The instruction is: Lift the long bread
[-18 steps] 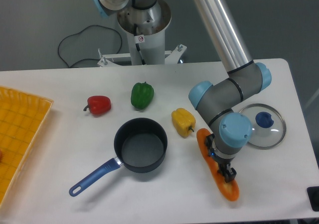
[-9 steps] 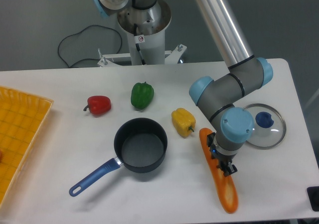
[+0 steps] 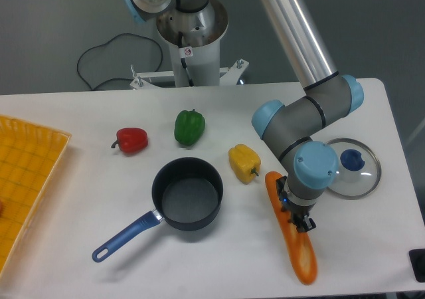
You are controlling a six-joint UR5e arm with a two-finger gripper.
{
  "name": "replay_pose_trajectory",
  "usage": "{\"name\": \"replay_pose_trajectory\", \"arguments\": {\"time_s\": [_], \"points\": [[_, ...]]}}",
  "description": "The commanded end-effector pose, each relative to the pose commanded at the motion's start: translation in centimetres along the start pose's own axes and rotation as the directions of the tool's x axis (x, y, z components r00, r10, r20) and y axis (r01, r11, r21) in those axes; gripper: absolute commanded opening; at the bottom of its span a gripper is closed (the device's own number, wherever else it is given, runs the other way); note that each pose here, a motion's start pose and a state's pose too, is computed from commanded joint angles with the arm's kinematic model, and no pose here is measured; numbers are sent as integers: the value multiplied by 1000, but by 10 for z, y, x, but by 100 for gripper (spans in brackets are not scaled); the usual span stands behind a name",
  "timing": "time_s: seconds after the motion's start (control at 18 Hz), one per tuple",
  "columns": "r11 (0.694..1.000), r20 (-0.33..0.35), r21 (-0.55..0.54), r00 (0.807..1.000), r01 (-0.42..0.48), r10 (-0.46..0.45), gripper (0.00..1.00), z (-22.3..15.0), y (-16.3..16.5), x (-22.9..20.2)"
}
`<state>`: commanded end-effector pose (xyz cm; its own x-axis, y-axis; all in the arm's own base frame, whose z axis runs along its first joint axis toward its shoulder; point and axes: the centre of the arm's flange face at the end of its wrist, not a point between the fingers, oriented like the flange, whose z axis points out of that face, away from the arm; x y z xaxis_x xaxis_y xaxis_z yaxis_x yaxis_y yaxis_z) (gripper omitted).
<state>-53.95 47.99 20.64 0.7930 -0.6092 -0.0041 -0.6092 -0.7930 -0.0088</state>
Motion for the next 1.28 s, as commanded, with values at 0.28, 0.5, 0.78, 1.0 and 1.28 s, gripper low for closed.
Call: {"name": "replay_pose_trajectory", "arguments": {"time_s": [0.28, 0.5, 0.78, 1.0, 1.28], "points": [[1000, 27, -3, 1000, 0, 0, 74, -17, 1, 0], [1000, 47, -8, 999, -9, 10, 85, -24, 3, -4], [999, 56, -10, 998, -37, 38, 92, -21, 4, -8], [999, 62, -11, 997, -35, 36, 92, -9, 5, -12], [999, 59, -12, 998, -35, 36, 91, 0, 4, -13]]}}
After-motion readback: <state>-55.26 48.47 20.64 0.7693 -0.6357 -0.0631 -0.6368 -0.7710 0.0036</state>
